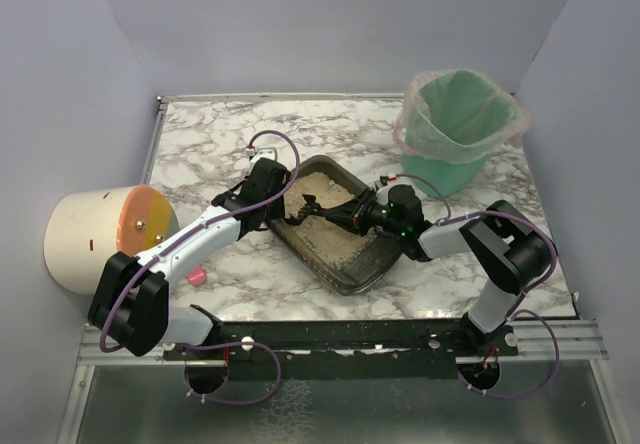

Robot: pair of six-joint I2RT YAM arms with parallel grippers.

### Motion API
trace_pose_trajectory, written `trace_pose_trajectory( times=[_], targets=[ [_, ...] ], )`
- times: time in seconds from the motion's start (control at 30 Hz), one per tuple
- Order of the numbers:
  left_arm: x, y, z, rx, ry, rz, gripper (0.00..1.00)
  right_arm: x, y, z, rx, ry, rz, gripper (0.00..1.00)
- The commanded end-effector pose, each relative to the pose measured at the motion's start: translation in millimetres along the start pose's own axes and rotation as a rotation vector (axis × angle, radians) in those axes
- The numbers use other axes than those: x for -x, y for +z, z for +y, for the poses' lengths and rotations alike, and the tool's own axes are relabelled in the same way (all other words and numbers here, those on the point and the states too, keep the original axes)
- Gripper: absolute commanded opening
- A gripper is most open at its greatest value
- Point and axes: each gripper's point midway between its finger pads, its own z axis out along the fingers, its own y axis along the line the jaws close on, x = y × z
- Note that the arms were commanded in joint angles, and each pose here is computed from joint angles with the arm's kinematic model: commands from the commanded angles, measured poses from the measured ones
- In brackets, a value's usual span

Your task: Clean the litter box

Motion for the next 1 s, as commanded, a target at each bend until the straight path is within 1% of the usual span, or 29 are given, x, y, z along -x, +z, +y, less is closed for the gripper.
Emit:
trace_pose_trajectory(
  times=[0.0,0.23,0.6,0.7,0.83,0.97],
  targets=[
    [-35.6,-4.1,-28.7,-0.134,0.034,0.139,0.13,-17.0,-2.1,17.6,0.074,0.046,0.052,0.01],
    [-35.3,-4.6,-28.5,-0.134,0.031,0.137,0.12,-17.2,-4.6,-2.3,0.006,0.002,0.040,0.01],
    [-32.2,-5.1,-29.3,-0.135,0.027,0.126,0.13,-15.2,-11.5,-24.9,-0.038,-0.153,0.010,0.01],
    [-30.7,-5.6,-30.1,-0.140,0.024,0.121,0.15,-19.1,-12.4,-18.5,0.028,-0.178,0.024,0.01],
    [-28.8,-6.6,-29.7,-0.139,0.027,0.112,0.17,-22.7,-17.4,-18.4,0.090,-0.163,0.022,0.01],
    [-27.3,-7.3,-27.3,-0.128,0.026,0.102,0.23,-26.1,-21.2,-20.5,0.121,-0.138,0.028,0.01]
  ],
)
